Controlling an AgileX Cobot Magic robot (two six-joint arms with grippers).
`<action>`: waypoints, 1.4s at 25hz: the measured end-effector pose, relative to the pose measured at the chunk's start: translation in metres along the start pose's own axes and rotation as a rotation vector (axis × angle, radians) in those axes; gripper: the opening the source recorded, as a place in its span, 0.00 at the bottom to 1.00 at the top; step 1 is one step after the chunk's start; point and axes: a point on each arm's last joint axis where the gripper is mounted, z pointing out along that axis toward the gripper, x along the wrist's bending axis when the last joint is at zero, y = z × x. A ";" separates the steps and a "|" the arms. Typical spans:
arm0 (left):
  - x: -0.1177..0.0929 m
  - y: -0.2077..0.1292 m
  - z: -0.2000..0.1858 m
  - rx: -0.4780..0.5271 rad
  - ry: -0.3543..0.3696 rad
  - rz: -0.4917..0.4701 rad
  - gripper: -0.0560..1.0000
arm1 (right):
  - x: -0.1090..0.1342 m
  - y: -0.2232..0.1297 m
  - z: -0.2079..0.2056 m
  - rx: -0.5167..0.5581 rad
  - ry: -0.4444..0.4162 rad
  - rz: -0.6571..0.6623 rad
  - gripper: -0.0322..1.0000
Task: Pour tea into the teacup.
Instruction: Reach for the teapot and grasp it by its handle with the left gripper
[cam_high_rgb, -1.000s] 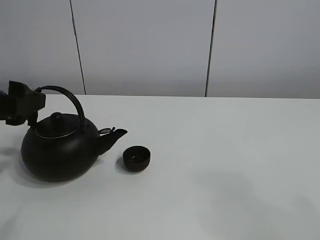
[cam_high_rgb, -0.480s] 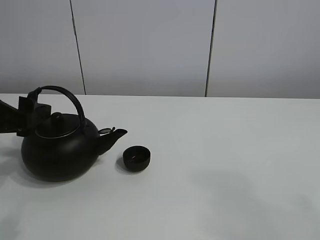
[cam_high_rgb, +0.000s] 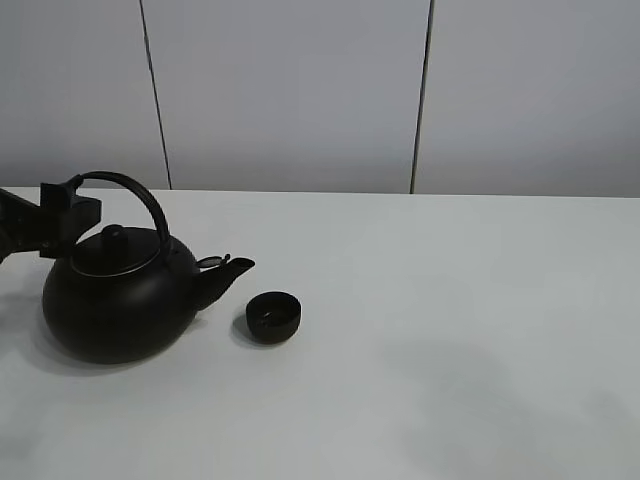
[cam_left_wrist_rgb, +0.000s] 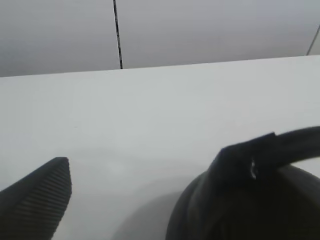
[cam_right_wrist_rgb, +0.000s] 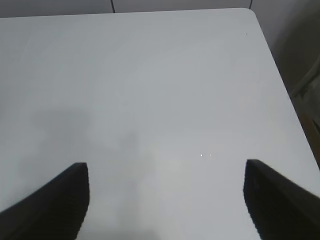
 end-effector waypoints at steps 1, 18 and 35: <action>0.002 0.001 0.001 -0.006 0.005 0.000 0.71 | 0.000 0.000 0.000 0.000 0.000 0.000 0.59; 0.002 -0.008 0.009 0.004 -0.038 -0.017 0.71 | 0.000 0.000 0.000 -0.002 0.000 0.001 0.59; -0.007 -0.006 0.010 -0.039 -0.127 0.055 0.19 | 0.000 0.000 0.000 -0.002 0.000 0.001 0.59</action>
